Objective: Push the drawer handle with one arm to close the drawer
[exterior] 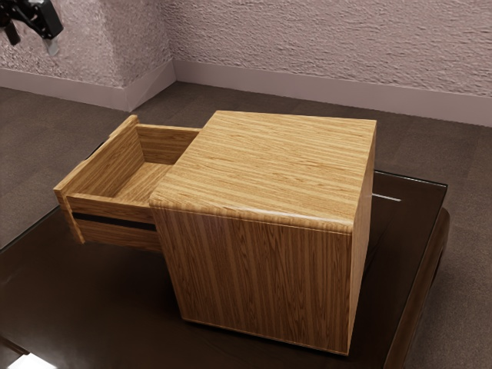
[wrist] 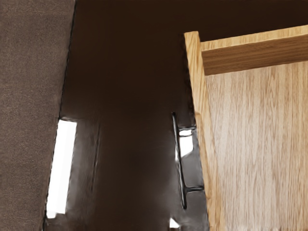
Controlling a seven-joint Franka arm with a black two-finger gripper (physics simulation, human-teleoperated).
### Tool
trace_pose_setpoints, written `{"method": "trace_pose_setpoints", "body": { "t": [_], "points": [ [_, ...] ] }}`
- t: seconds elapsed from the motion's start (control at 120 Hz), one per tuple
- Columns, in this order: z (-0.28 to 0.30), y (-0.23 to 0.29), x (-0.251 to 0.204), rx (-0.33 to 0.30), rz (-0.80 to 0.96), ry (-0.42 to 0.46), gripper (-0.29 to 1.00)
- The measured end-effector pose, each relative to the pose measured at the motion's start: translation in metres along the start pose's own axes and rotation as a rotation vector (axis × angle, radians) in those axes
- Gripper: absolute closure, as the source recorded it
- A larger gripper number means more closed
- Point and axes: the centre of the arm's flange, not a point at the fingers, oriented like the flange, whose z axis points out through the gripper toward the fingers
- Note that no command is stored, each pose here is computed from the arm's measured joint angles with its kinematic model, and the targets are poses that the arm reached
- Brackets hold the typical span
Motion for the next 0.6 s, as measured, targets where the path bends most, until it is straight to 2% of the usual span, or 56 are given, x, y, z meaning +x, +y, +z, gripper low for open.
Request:
{"method": "trace_pose_setpoints", "body": {
  "t": [0.067,0.217,0.308,0.417,0.5,0.6],
  "points": [
    [0.002,-0.007,-0.005,0.006,0.023,-0.027,0.0],
    [0.051,0.043,0.005,-0.028,0.193,-0.172,0.0],
    [0.093,0.056,0.002,-0.053,0.25,-0.268,0.22],
    [0.125,0.043,-0.008,-0.07,0.266,-0.328,0.48],
    [0.134,0.019,-0.025,-0.08,0.267,-0.341,0.6],
    [0.127,0.003,-0.042,-0.081,0.288,-0.325,0.68]
  ]
}}
